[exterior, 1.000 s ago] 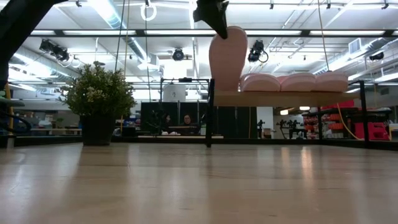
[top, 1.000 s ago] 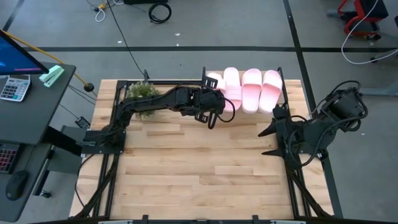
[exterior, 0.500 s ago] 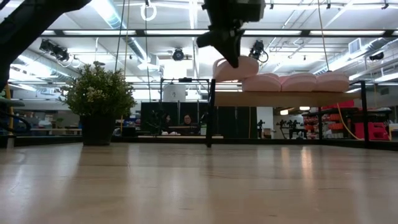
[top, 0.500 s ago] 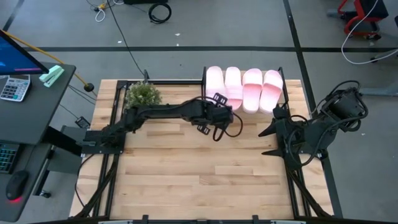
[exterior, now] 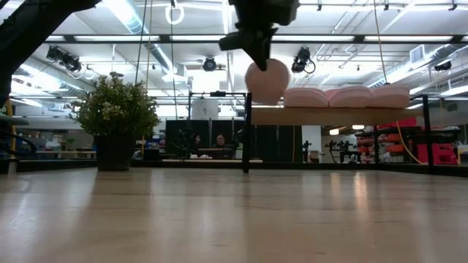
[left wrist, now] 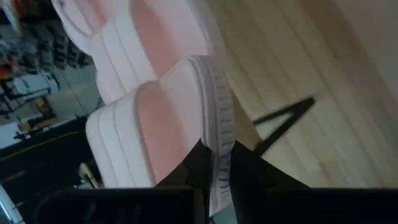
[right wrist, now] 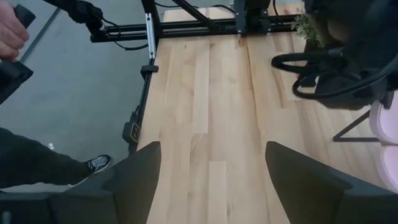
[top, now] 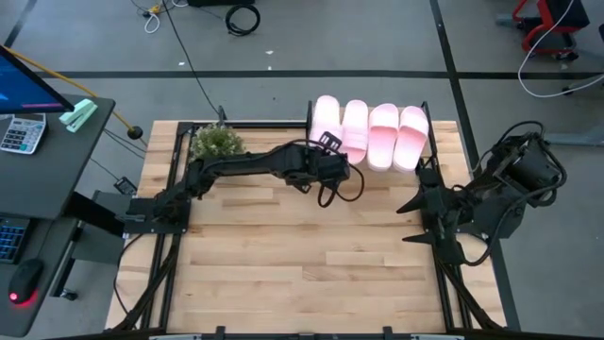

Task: Pick and place slides into the shelf
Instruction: Put the pink slide on the shelf

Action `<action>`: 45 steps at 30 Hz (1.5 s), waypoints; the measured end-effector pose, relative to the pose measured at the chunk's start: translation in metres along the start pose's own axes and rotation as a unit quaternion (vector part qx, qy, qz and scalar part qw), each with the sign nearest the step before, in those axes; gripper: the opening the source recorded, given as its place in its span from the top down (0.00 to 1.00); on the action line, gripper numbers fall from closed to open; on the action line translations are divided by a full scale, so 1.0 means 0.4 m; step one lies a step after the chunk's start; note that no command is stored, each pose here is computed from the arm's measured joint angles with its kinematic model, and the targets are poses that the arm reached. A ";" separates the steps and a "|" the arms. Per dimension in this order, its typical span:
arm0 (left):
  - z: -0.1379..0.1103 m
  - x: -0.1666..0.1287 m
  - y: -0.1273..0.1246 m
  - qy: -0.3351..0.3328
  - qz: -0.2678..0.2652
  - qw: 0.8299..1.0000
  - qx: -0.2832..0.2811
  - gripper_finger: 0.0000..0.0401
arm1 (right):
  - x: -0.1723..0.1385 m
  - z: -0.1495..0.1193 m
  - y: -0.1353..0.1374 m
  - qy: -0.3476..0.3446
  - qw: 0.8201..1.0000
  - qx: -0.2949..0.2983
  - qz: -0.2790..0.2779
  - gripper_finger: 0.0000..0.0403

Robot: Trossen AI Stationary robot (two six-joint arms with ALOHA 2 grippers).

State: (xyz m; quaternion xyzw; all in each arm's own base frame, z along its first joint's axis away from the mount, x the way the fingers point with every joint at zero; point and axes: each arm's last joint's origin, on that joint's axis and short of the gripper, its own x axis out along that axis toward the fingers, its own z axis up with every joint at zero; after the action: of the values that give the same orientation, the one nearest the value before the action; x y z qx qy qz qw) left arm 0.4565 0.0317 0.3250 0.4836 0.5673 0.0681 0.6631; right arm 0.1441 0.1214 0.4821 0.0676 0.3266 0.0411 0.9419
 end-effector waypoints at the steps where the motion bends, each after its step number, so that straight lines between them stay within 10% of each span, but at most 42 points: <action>1: -0.007 -0.001 0.002 0.004 -0.002 1.000 0.001 0.91 | 0.000 0.000 0.000 -0.001 1.000 -0.001 -0.001 0.27; 15: -0.074 0.000 0.032 -0.001 -0.046 0.999 -0.001 0.91 | -0.001 0.000 0.001 -0.004 1.000 0.017 -0.004 0.27; 31: -0.003 0.012 0.007 -0.048 -0.036 0.998 0.010 0.91 | -0.001 0.000 0.002 -0.004 1.000 0.028 -0.003 0.27; 45: 0.022 0.015 0.011 -0.104 -0.053 0.988 -0.100 0.89 | -0.001 0.004 0.004 -0.012 1.000 0.027 0.002 0.27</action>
State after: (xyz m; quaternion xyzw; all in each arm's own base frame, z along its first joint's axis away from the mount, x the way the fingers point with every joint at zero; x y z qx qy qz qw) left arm 0.4679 0.0327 0.3231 0.3882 0.5101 0.0385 0.7665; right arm 0.1448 0.1229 0.4837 0.0942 0.3165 0.0338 0.9433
